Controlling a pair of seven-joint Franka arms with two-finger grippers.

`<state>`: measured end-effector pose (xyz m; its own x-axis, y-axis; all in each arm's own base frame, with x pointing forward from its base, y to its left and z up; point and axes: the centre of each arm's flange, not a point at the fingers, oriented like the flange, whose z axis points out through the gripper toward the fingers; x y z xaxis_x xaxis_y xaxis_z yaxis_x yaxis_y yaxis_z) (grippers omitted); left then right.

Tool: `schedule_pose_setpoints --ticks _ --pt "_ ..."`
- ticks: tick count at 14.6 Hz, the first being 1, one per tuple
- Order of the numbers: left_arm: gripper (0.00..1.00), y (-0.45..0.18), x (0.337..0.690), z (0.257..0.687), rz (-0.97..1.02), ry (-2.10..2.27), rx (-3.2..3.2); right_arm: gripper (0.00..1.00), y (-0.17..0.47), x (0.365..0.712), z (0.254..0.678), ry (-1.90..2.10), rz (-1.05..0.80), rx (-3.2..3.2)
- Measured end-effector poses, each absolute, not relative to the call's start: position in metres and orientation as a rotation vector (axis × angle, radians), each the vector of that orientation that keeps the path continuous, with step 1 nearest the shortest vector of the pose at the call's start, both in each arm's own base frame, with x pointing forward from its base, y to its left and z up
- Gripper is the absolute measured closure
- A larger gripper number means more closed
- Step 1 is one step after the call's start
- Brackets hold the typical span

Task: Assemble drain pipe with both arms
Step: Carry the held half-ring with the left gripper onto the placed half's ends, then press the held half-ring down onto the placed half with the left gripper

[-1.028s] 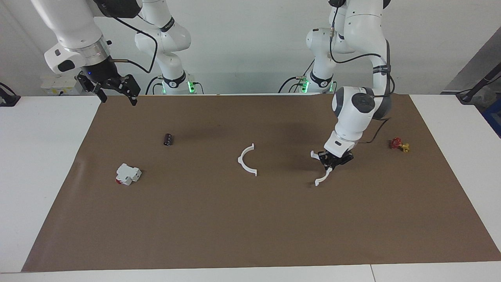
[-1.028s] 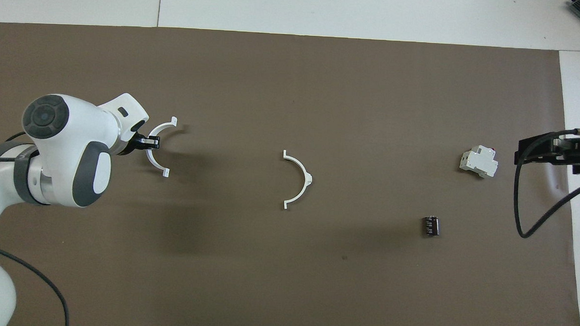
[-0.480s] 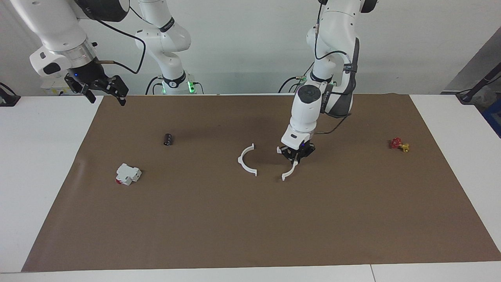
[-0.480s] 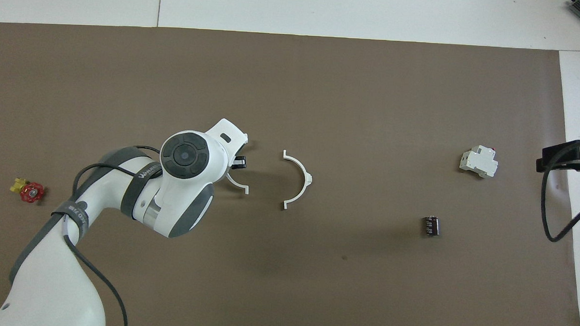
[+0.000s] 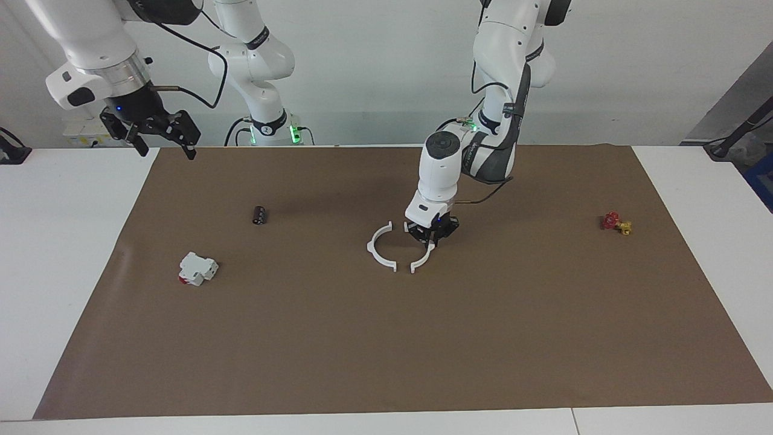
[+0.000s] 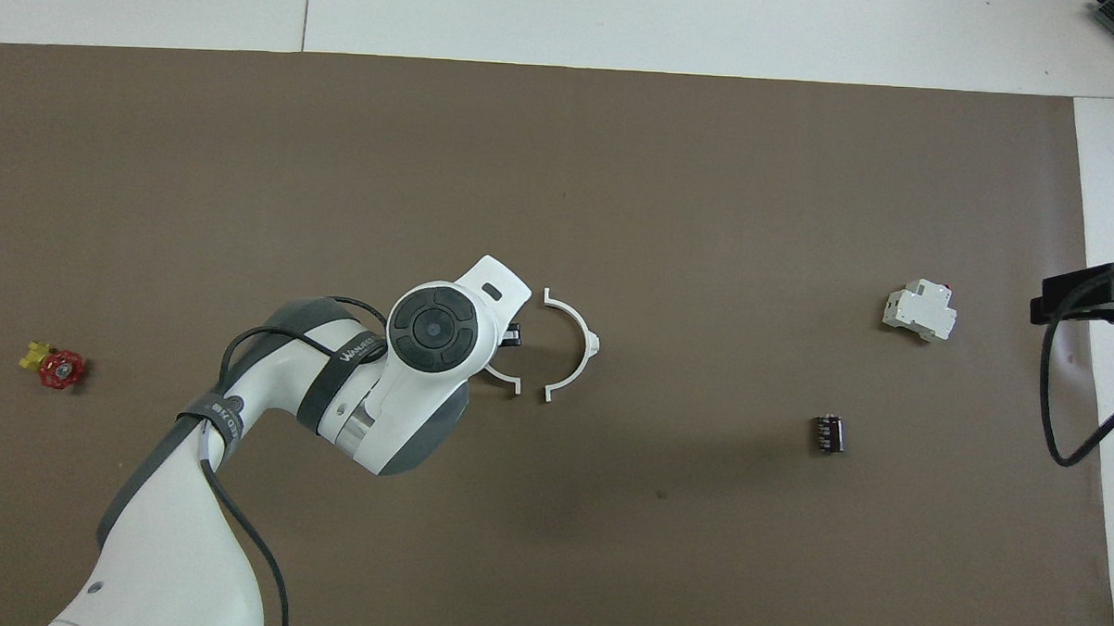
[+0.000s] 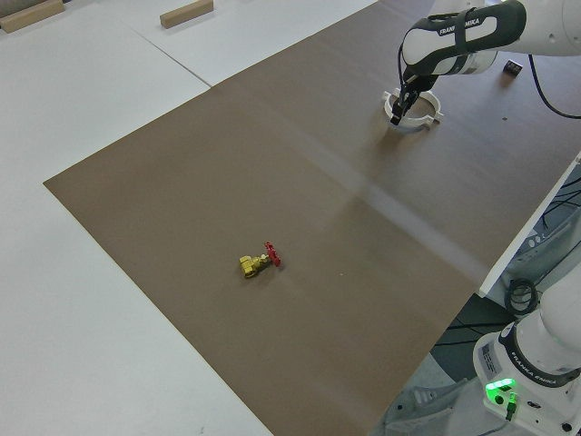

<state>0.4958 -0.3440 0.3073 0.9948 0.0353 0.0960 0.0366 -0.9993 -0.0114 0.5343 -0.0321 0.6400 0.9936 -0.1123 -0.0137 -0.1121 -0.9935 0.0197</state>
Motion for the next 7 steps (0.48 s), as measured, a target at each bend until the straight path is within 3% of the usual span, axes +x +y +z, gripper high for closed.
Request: schedule_pose_setpoints --ticks 7 --pt "0.80 -0.362 0.482 0.300 -0.149 0.003 -3.113 0.00 -0.032 0.534 0.641 -0.174 -0.019 3.119"
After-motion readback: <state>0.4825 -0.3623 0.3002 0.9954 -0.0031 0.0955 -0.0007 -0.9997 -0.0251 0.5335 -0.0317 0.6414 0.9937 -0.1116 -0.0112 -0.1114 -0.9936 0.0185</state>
